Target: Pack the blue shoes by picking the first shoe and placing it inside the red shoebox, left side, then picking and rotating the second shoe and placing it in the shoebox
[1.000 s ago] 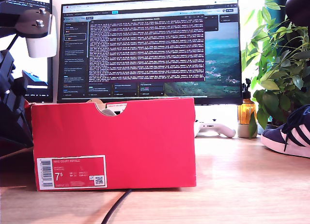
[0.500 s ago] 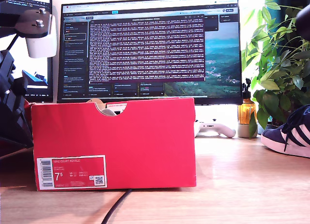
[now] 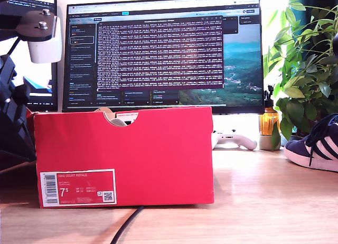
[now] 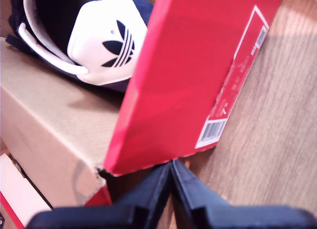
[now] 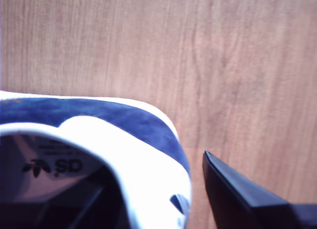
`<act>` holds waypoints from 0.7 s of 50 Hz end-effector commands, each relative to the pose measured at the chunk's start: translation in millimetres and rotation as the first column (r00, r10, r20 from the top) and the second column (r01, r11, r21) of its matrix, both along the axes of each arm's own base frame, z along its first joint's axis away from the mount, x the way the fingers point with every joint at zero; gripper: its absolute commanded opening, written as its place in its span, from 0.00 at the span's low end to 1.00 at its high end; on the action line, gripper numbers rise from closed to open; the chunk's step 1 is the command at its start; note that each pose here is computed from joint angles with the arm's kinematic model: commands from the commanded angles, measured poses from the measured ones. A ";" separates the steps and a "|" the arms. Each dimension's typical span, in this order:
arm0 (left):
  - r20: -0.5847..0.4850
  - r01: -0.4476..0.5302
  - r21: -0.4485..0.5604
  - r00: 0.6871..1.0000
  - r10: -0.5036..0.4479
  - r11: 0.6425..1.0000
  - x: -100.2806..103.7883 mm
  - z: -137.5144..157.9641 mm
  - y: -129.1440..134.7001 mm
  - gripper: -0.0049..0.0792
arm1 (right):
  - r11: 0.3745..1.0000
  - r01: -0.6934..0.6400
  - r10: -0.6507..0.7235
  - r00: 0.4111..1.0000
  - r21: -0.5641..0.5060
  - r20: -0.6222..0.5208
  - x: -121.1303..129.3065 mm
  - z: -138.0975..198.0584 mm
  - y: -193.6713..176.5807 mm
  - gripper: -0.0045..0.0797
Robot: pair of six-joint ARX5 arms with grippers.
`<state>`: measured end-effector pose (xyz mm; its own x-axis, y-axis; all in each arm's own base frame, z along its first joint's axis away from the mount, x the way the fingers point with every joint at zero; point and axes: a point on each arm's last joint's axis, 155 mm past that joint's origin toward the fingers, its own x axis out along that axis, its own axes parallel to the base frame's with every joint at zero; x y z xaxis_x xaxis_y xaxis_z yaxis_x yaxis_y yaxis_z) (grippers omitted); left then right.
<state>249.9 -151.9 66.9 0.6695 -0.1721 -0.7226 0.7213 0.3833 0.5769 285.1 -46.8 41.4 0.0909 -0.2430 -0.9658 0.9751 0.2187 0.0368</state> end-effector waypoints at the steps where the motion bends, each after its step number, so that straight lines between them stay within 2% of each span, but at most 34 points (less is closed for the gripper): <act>1: 0.001 0.001 -0.010 1.000 -0.001 1.000 1.5 1.6 -3.8 0.04 | 1.000 0.008 -0.008 1.000 0.004 -0.030 -9.6 -9.5 0.2 0.42; 7: 0.000 0.003 -0.012 1.000 -0.003 1.000 1.3 1.5 -4.2 0.04 | 0.998 0.062 -0.062 0.998 0.008 -0.028 -12.4 -9.8 0.3 0.03; 9: 0.000 0.003 -0.012 1.000 -0.003 1.000 1.2 1.4 -4.2 0.04 | 0.998 0.062 -0.061 0.998 0.007 -0.028 -12.4 -9.7 0.2 0.05; 14: 0.000 0.003 -0.012 1.000 -0.003 1.000 1.2 1.4 -4.2 0.04 | 0.999 0.033 -0.033 0.999 0.006 -0.037 -12.8 -9.6 0.3 0.04; 25: 0.000 0.003 -0.012 1.000 -0.003 1.000 1.2 1.4 -4.2 0.04 | 0.991 -0.135 0.134 0.990 -0.010 -0.048 -2.5 4.9 -0.7 0.04; 30: -0.001 0.004 -0.013 1.000 -0.004 1.000 1.2 1.4 -4.4 0.04 | 0.974 -0.223 0.223 0.975 -0.027 -0.013 12.4 22.1 -0.6 0.04; 35: -0.002 0.006 -0.014 1.000 -0.006 1.000 0.9 1.3 -4.9 0.04 | 0.926 -0.371 0.373 0.928 -0.067 0.016 31.0 45.2 -0.9 0.04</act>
<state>249.6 -152.2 66.6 0.6681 -0.1733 -0.7236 0.7226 0.3827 0.5756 281.4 -48.0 50.0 0.0649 -0.2438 -0.9677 0.8568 0.5107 -0.0712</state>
